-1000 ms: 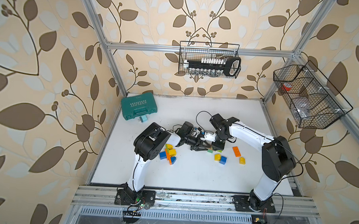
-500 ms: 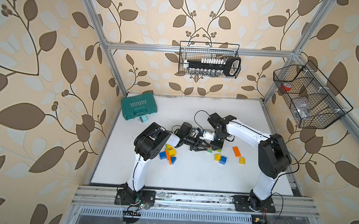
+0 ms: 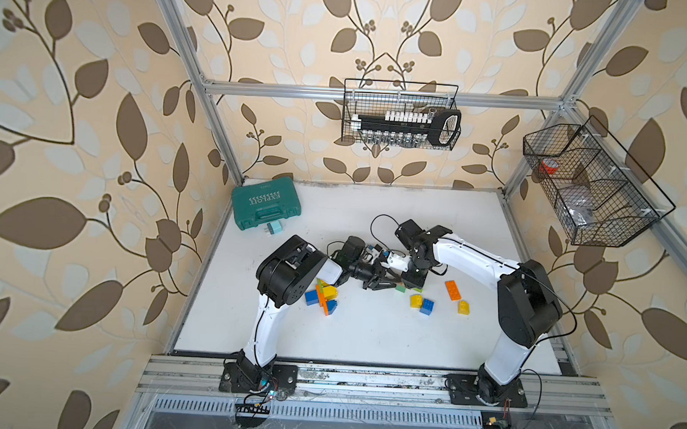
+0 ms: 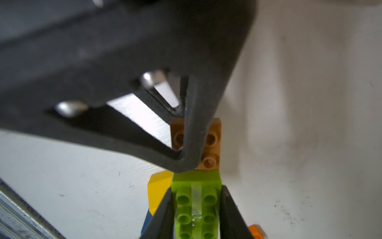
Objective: Assemble a fork with lego
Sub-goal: Assemble the lego brick with the lego brick.
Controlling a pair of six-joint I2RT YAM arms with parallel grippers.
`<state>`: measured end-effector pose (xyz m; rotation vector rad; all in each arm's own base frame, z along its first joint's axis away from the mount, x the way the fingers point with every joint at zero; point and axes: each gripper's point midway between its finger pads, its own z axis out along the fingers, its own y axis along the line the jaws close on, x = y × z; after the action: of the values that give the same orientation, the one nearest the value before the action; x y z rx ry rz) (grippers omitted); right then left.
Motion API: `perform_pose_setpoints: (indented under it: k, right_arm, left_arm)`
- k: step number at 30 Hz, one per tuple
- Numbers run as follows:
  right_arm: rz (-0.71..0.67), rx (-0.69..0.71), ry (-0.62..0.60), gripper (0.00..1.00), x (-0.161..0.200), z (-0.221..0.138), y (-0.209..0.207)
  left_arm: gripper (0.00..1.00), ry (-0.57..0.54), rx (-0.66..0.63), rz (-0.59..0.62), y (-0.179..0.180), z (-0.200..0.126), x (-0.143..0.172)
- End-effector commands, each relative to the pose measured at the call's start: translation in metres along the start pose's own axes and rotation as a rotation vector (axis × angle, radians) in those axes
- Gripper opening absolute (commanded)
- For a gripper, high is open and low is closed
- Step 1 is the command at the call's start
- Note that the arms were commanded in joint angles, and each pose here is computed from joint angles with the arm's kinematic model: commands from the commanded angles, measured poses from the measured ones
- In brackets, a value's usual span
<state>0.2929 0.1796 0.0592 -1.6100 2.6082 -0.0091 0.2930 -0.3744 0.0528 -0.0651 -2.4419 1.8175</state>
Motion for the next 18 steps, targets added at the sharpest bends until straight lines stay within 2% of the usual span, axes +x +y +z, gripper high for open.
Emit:
perform_pose_setpoints:
  k: [1, 6, 11, 18]
  right_arm:
    - [-0.022, -0.024, 0.123, 0.16, 0.016, 0.05, 0.011]
    - [-0.03, -0.015, 0.047, 0.17, -0.003, 0.033, 0.006]
    - [-0.086, 0.025, -0.037, 0.17, -0.024, 0.014, -0.005]
    - [-0.134, 0.011, -0.075, 0.18, -0.039, 0.0, -0.011]
  left_arm:
    - [0.37, 0.008, -0.058, -0.062, 0.023, 0.007, 0.012]
    - [0.38, 0.01, -0.044, -0.049, 0.016, 0.006, 0.011]
    - [0.43, 0.002, -0.002, -0.016, -0.005, 0.0, 0.009]
    - [0.49, -0.039, 0.047, -0.001, -0.024, -0.019, -0.001]
